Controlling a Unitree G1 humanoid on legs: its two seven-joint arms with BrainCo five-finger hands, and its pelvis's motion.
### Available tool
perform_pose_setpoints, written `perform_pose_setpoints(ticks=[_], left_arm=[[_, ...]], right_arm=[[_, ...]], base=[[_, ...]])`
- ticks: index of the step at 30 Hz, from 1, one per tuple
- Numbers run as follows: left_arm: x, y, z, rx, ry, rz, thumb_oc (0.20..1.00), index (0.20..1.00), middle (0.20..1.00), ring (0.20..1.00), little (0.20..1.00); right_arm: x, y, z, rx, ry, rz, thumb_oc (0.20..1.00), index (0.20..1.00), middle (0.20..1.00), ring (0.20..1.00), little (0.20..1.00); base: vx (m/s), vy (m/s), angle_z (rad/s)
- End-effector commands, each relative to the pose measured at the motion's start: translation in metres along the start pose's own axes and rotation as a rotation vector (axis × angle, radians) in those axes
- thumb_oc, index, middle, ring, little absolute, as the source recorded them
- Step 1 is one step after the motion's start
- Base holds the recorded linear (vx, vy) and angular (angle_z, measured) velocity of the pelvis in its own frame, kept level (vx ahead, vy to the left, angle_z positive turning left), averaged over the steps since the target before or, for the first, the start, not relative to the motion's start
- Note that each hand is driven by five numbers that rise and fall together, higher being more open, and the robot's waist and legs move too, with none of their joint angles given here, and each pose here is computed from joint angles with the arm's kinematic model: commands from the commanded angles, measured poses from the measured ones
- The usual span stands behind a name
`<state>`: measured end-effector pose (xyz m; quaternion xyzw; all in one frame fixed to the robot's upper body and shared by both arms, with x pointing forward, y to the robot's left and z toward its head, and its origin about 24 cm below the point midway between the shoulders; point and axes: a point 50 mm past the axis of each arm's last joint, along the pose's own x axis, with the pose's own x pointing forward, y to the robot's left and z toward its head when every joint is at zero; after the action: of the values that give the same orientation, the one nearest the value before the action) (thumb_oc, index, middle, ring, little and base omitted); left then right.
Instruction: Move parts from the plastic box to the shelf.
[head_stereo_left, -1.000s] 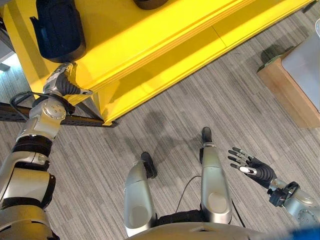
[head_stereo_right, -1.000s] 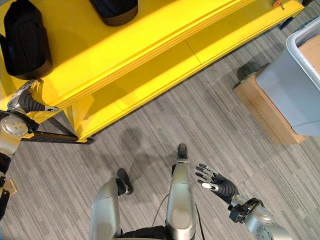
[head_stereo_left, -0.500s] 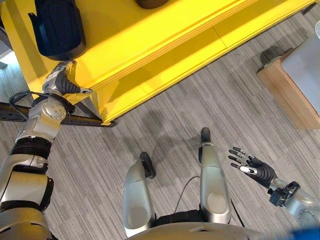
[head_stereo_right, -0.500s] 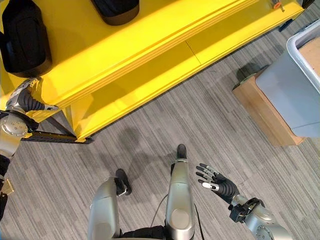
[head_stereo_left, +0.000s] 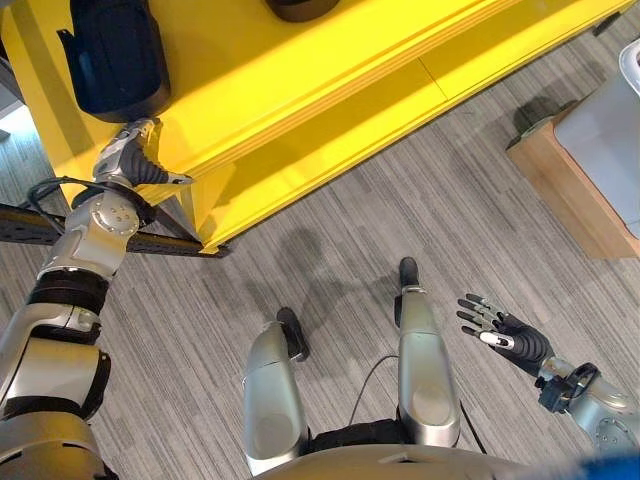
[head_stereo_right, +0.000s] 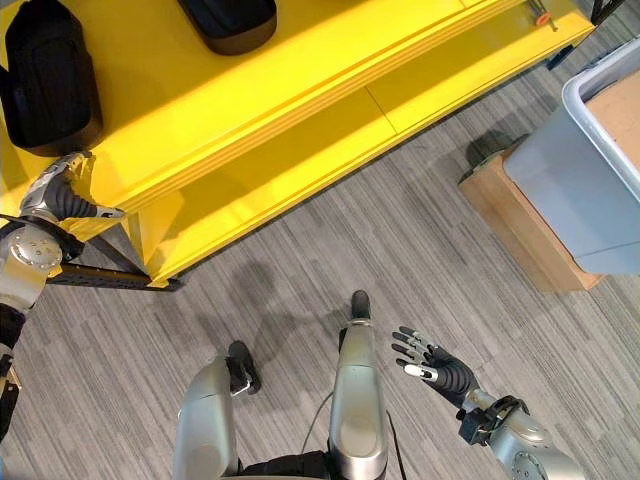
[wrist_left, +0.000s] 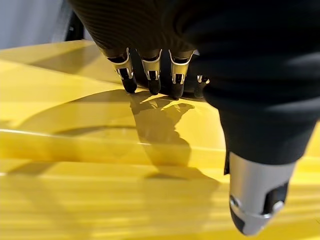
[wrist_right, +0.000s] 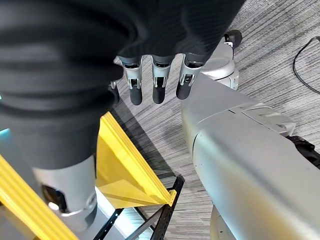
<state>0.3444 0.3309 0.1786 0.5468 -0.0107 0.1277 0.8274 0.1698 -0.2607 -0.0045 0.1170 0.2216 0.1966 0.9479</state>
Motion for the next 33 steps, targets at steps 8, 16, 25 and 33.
perform_pose_setpoints(ticks=[8, 16, 25, 33], left_arm=[[0.012, 0.016, 0.034, 0.016, -0.144, 0.042, 1.000, 1.000, 1.000, 1.000, 1.000], [0.017, 0.022, 0.050, 0.014, -0.192, 0.067, 1.000, 1.000, 1.000, 1.000, 1.000], [-0.004, 0.023, 0.076, -0.065, -0.378, 0.116, 1.000, 1.000, 1.000, 1.000, 1.000], [-0.051, 0.033, 0.061, -0.295, -0.474, 0.215, 1.000, 1.000, 1.000, 1.000, 1.000]], right_arm=[[-0.013, -0.002, -0.008, 0.028, 0.003, -0.026, 1.000, 1.000, 1.000, 1.000, 1.000], [-0.015, -0.003, -0.010, 0.029, 0.008, -0.036, 1.000, 1.000, 1.000, 1.000, 1.000], [-0.017, -0.002, -0.010, 0.031, -0.014, -0.044, 1.000, 1.000, 1.000, 1.000, 1.000], [-0.020, -0.003, -0.005, 0.008, -0.051, -0.055, 1.000, 1.000, 1.000, 1.000, 1.000]], base=[[0.01, -0.010, -0.06], [0.00, -0.001, 0.00], [0.00, 0.000, 0.00], [0.00, -0.005, -0.02]])
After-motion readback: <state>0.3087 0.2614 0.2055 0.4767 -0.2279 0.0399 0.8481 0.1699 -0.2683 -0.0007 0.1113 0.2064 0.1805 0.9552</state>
